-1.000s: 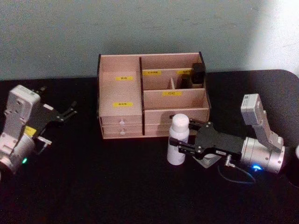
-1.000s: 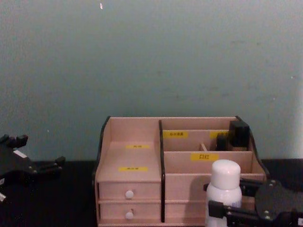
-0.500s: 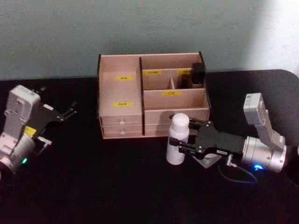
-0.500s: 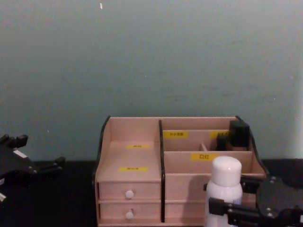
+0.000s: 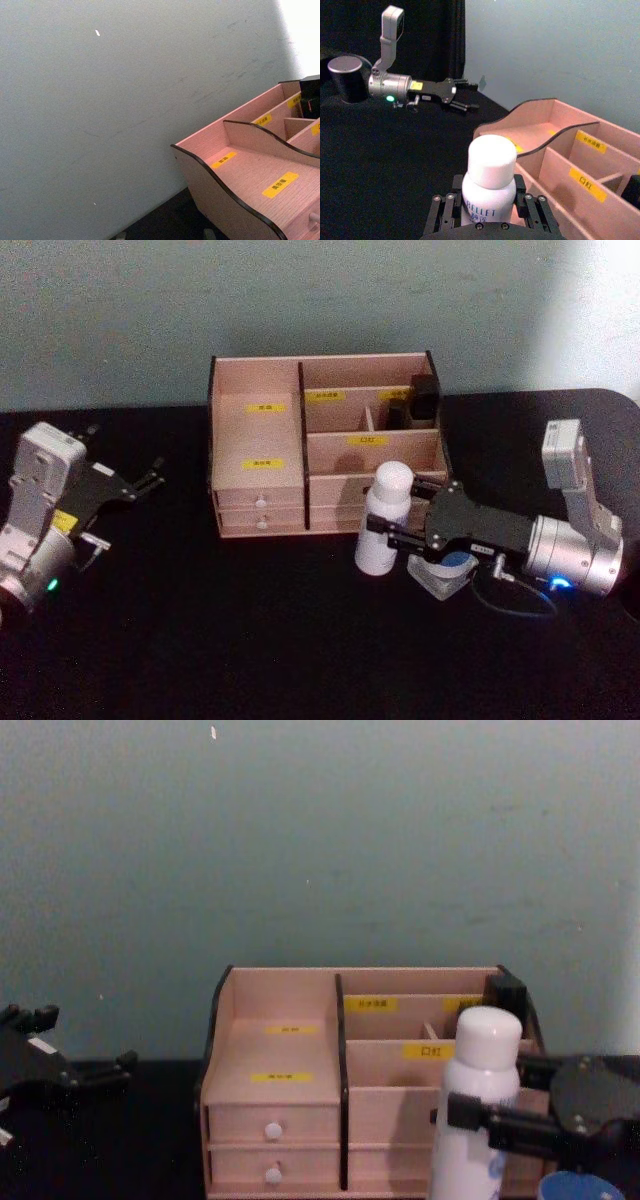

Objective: Pick up the facial cleanser and watermelon frost from the table and place them into the tiered storage box.

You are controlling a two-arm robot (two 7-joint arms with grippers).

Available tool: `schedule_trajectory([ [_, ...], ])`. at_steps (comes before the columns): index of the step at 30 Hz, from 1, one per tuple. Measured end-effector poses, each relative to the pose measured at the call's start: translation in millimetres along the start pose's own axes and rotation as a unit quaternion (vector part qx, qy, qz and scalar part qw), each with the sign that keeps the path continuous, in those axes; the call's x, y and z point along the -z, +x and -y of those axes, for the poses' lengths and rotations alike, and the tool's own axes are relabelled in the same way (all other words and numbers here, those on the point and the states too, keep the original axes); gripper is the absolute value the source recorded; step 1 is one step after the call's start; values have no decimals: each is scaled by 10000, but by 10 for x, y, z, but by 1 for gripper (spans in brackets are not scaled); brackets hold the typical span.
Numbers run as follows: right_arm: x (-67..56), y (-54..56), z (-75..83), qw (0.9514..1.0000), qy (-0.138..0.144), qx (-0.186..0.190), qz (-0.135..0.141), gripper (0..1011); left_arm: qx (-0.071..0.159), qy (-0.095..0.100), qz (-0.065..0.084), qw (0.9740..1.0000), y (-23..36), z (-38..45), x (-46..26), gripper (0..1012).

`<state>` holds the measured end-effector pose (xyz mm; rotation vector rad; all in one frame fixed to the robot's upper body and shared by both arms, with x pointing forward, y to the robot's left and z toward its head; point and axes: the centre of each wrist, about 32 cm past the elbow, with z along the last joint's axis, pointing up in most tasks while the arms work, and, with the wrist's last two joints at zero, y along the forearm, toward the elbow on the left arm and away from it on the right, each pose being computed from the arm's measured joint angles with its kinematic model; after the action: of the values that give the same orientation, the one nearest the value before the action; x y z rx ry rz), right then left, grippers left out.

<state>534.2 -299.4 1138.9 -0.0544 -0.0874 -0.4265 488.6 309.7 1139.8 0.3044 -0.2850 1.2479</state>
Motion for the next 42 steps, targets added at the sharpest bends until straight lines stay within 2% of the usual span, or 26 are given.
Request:
schedule_trajectory([
  [20,-315,241,-129,9987,452,96,210,592,0,0,0,10000,0,0,0,1002],
  [29,-424,360,-198,9979,465,260,364,592,0,0,0,10000,0,0,0,1001],
  [42,-524,543,-336,9972,526,410,346,592,0,0,0,10000,0,0,0,1001],
])
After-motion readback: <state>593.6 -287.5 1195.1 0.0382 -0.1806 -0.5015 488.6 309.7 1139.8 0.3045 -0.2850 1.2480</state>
